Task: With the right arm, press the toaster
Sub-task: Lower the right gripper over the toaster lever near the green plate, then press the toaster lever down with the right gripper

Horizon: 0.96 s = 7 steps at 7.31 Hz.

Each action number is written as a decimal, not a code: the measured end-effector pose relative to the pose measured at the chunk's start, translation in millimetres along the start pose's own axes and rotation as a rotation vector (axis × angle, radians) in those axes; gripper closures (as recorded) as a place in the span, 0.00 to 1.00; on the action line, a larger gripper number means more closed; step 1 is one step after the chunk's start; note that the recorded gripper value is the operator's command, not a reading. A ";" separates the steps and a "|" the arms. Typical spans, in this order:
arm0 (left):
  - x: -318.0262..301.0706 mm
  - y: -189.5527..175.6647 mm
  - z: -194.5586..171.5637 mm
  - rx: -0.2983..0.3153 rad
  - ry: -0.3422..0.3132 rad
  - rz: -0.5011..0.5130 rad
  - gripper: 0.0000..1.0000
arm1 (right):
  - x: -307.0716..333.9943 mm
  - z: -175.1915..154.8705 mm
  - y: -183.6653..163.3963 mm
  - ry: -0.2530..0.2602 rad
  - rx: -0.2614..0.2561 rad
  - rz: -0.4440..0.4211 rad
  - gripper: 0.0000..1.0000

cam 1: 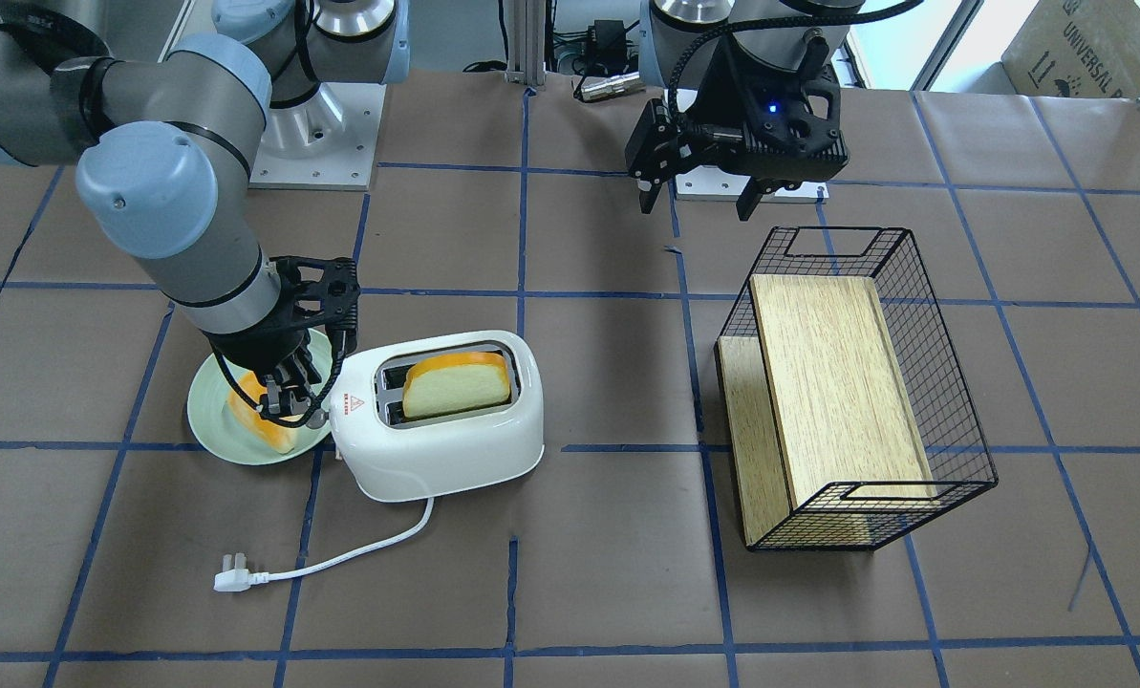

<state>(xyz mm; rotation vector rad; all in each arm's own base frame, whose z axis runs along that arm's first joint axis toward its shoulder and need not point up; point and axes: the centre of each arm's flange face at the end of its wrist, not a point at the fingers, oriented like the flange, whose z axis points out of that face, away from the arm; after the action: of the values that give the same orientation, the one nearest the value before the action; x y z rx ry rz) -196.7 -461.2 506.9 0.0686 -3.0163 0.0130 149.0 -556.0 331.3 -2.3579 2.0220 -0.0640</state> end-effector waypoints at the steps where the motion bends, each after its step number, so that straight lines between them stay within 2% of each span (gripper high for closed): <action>1: 0.0 0.0 0.0 0.000 0.000 0.000 0.00 | 0.6 2.1 1.4 -0.003 0.004 0.003 0.63; 7: 0.0 0.0 0.0 0.000 0.000 0.000 0.00 | 6.8 3.9 6.2 0.041 0.002 0.010 0.61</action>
<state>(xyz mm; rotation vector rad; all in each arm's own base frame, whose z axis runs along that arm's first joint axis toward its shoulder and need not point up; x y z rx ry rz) -196.7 -461.2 506.9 0.0686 -3.0163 0.0131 144.1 -563.7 327.1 -2.3639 2.0506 -0.1146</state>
